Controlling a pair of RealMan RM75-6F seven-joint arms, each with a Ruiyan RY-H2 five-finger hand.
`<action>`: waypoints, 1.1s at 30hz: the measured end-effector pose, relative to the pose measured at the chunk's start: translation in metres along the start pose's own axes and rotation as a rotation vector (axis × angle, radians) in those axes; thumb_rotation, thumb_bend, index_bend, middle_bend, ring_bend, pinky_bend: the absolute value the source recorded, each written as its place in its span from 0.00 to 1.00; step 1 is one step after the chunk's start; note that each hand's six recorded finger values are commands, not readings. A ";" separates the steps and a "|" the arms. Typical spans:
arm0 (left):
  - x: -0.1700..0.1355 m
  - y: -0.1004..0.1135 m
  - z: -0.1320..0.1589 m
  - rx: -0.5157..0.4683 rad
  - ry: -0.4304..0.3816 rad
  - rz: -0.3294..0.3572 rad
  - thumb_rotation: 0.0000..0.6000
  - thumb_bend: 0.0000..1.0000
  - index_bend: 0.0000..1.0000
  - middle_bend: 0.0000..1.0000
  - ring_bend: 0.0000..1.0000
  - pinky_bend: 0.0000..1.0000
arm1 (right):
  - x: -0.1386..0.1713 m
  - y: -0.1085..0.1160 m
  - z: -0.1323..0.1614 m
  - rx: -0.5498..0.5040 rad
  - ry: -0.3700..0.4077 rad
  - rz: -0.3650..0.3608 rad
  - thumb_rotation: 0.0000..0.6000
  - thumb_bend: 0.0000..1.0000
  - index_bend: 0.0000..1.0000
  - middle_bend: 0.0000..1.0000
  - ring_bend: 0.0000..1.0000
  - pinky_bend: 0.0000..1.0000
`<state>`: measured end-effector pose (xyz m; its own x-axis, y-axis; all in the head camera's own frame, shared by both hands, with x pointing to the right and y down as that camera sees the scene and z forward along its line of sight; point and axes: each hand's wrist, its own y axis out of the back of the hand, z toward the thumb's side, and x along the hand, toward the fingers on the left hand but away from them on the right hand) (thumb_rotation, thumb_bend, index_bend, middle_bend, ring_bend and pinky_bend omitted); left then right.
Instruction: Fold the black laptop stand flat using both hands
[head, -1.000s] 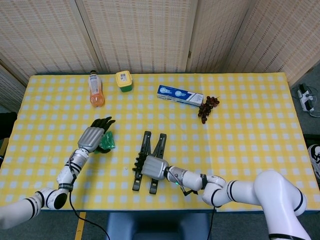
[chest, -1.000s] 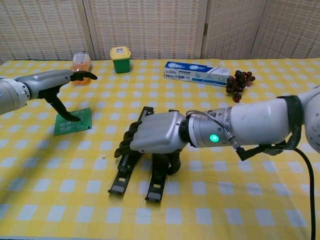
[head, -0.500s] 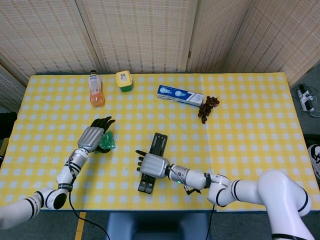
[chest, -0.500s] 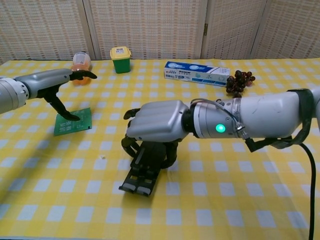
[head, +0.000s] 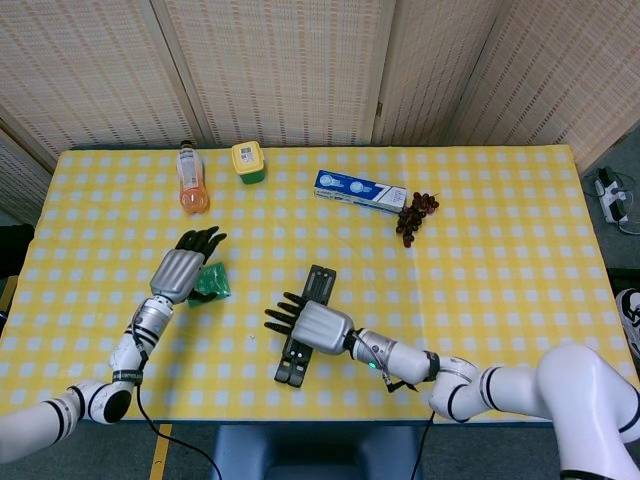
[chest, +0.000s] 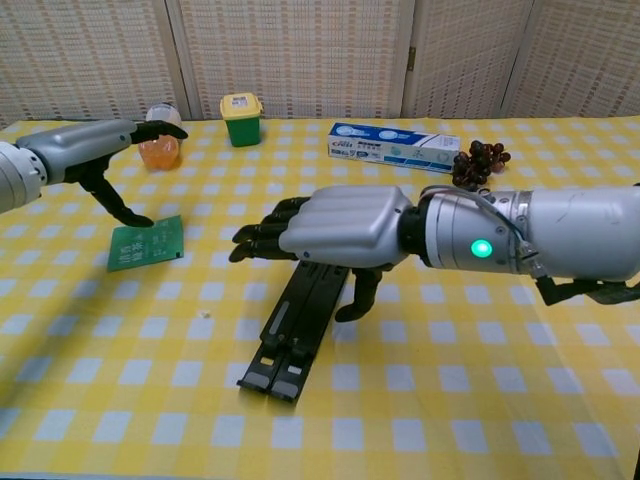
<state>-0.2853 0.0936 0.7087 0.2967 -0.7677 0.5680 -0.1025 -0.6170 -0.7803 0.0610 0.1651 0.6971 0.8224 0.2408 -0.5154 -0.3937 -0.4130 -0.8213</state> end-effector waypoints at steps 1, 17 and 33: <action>-0.001 0.003 -0.001 0.004 0.005 0.009 1.00 0.21 0.00 0.00 0.00 0.00 | 0.004 0.002 -0.003 -0.006 -0.016 -0.014 1.00 0.27 0.00 0.00 0.04 0.00; -0.077 0.062 -0.062 0.093 0.231 0.202 1.00 0.23 0.04 0.00 0.00 0.00 | 0.159 0.014 -0.082 -0.170 -0.556 -0.253 1.00 0.27 0.00 0.07 0.12 0.04; -0.196 0.057 -0.101 0.101 0.355 0.270 1.00 0.23 0.06 0.00 0.00 0.00 | 0.336 -0.038 -0.094 -0.368 -0.998 -0.251 1.00 0.27 0.00 0.07 0.08 0.07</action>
<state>-0.4448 0.1917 0.5796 -0.0734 -0.9212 0.3821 -0.0334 -0.3806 -0.9241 0.3906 0.1788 0.5783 0.0931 0.8899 -0.4465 0.0218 -0.4501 -0.8927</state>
